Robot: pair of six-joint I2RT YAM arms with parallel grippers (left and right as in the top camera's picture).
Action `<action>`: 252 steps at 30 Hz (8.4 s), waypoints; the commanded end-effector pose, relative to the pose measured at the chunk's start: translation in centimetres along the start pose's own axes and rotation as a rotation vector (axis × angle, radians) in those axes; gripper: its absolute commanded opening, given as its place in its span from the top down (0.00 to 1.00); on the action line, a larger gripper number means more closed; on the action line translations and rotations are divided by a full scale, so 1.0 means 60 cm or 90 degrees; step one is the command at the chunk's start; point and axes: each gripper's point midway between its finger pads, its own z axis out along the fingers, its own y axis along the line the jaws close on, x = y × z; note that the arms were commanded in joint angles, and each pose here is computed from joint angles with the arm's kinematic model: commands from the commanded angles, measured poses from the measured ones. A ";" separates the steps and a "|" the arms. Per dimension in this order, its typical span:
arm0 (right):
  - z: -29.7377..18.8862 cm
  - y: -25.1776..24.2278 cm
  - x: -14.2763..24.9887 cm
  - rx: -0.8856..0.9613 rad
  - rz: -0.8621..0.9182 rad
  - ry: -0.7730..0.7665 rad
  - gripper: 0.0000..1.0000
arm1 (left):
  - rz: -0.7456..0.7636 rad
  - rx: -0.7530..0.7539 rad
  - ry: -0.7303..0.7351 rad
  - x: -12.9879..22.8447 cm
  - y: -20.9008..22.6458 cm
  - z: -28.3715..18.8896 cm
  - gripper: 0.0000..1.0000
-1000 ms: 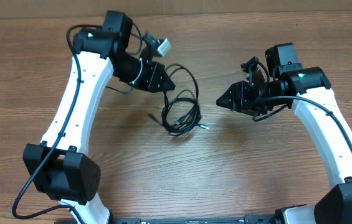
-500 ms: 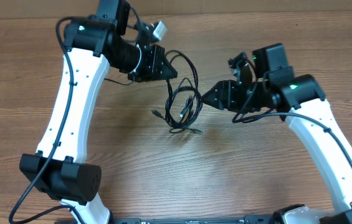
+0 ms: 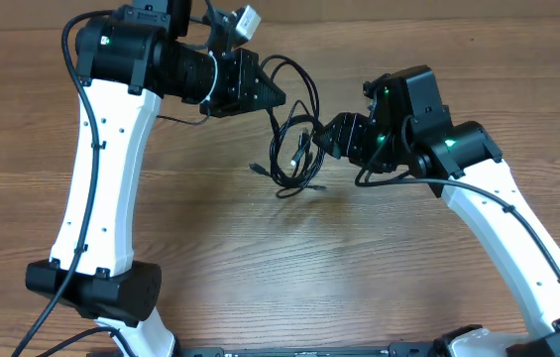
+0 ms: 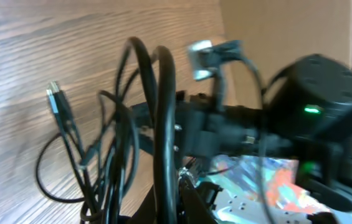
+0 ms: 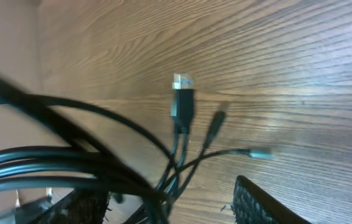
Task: Untangle cables
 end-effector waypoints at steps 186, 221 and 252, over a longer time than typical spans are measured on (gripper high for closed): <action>0.100 -0.213 0.042 0.113 -0.138 0.086 0.96 | 0.076 -0.382 0.041 -0.025 0.103 0.111 0.40; -0.389 0.201 0.041 -0.155 -0.277 -0.039 0.96 | 0.257 -0.207 0.226 0.043 0.103 0.211 0.43; -0.370 0.187 0.023 -0.125 -0.248 -0.034 0.96 | 0.358 0.097 0.335 0.142 0.126 0.291 0.33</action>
